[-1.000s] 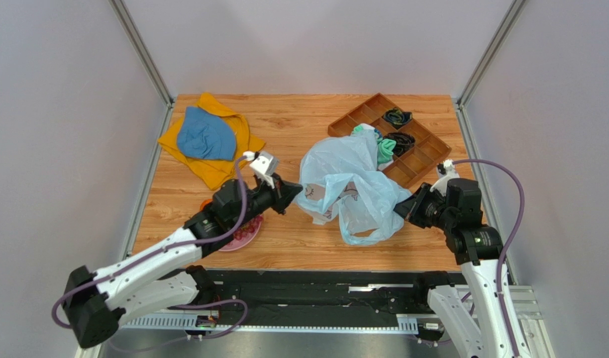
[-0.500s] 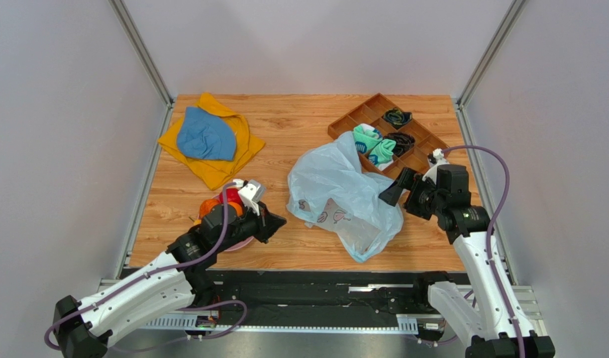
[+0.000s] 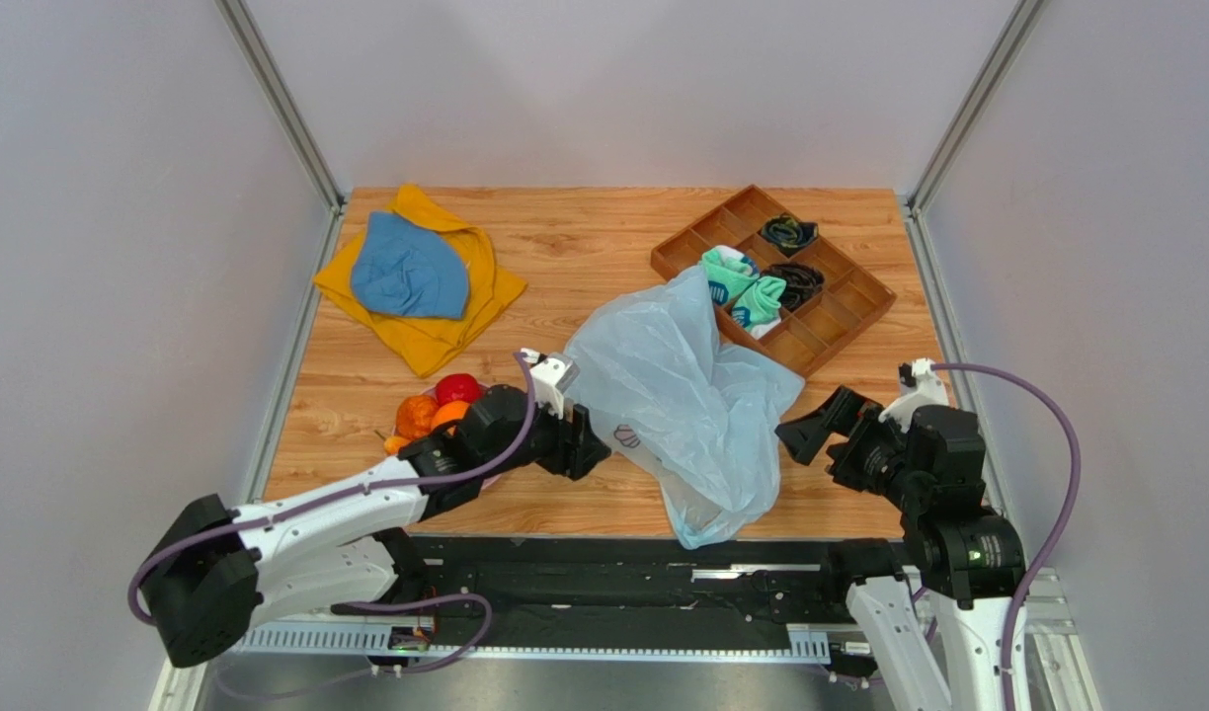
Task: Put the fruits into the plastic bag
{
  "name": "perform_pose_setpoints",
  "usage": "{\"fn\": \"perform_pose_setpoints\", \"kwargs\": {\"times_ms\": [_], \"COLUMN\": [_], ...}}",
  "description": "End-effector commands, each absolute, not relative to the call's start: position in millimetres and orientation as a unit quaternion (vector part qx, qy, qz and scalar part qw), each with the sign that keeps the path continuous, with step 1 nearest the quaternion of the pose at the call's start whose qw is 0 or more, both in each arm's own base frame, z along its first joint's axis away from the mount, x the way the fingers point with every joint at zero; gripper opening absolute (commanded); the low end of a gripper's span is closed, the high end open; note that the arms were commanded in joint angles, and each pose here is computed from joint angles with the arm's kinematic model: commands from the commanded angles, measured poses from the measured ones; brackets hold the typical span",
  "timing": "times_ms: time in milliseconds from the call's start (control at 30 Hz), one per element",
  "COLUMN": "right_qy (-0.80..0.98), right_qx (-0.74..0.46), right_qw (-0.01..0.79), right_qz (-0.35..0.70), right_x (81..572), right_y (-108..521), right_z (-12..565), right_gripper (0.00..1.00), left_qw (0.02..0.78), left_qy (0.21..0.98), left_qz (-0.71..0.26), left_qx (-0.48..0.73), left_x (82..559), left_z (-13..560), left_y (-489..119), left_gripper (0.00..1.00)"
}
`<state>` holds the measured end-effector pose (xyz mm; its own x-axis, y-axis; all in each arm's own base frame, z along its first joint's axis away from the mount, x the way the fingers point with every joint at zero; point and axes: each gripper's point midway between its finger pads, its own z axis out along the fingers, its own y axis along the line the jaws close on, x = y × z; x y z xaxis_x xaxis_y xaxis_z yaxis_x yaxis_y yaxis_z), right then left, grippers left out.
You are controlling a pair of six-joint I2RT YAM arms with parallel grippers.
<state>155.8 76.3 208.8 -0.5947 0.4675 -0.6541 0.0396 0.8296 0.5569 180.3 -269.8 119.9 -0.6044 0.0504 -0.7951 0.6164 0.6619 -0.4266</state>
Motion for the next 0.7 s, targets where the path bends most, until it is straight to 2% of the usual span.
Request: {"fn": "perform_pose_setpoints", "kwargs": {"times_ms": [0,333,367,433,567,667], "right_qy": [0.873,0.888,0.888,0.884,0.875,0.870], "right_qx": [0.162,0.132,0.127,0.127,0.130,0.127], "right_qw": [0.387,0.332,0.324,0.317,0.312,0.315], "right_qz": [0.248,0.290,0.302,0.319,0.346,0.358], "right_x": [137.1,129.1,127.7,129.3,134.9,141.6], "right_y": [76.2,96.1,100.6,106.7,115.5,120.6], "right_z": [188.9,166.6,165.0,160.7,157.3,158.6], "right_gripper": [1.00,0.99,0.98,0.97,0.96,0.95], "left_qw": [0.442,0.463,0.461,0.460,0.473,0.476], "left_qy": [0.823,0.835,0.839,0.846,0.840,0.835], "left_qz": [-0.319,-0.263,-0.256,-0.240,-0.244,-0.252], "left_qx": [0.162,0.142,0.137,0.120,0.102,0.114], "left_x": [212.4,208.7,206.3,204.4,200.6,199.5], "left_z": [136.3,132.1,130.1,120.6,122.3,120.1], "left_y": [-273.9,-250.1,-243.5,-230.9,-218.4,-222.0], "left_gripper": [0.67,0.70,0.80,0.81,0.91,0.94]}}
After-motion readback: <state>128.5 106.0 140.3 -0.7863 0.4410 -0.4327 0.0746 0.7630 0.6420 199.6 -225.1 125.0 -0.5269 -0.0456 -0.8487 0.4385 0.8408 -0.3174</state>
